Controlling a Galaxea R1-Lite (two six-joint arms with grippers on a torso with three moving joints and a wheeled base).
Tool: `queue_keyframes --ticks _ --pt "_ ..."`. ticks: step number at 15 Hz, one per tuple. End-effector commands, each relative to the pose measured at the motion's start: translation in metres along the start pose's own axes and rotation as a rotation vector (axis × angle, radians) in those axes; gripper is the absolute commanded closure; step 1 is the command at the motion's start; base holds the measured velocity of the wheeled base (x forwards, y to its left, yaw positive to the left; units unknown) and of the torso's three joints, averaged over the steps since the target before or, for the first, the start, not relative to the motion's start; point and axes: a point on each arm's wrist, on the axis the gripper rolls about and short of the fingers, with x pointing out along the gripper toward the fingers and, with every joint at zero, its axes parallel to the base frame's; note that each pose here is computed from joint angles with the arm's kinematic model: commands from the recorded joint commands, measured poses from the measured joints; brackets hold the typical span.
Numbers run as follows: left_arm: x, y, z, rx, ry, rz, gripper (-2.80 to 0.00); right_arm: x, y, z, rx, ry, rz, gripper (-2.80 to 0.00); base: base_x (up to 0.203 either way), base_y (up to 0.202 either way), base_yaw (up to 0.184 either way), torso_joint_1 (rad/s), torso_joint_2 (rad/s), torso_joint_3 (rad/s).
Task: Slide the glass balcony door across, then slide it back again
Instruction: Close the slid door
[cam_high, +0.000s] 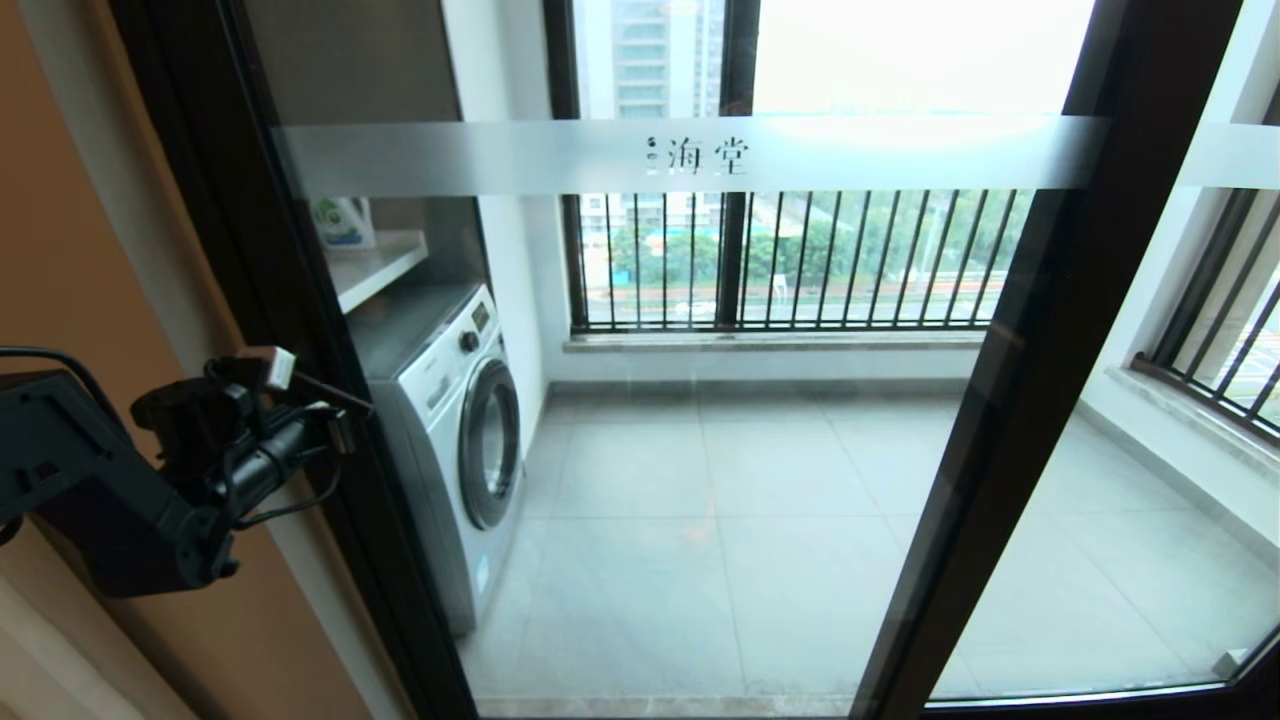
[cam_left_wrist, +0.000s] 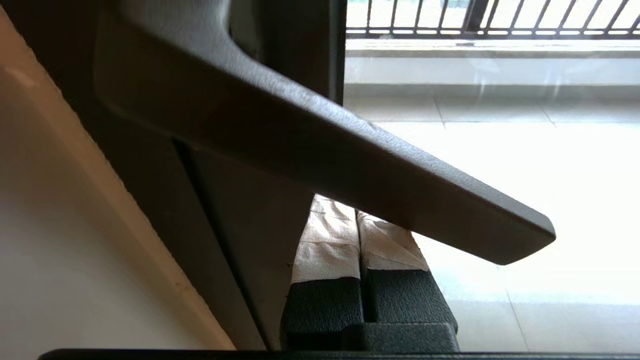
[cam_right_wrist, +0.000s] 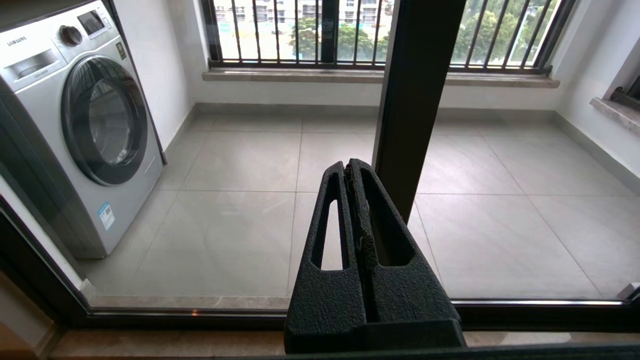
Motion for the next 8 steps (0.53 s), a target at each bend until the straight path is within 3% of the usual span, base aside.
queue_keyframes --ticks 1,8 --pt "-0.003 -0.002 0.013 0.007 -0.036 -0.003 0.0 0.001 0.0 -0.003 -0.001 0.013 0.002 0.0 0.0 0.0 0.0 0.0 0.0 0.0" --pt "-0.01 -0.002 0.048 -0.007 -0.092 0.025 0.0 0.001 0.0 -0.003 -0.001 0.013 0.002 0.0 0.0 0.0 0.0 0.0 0.0 0.0"
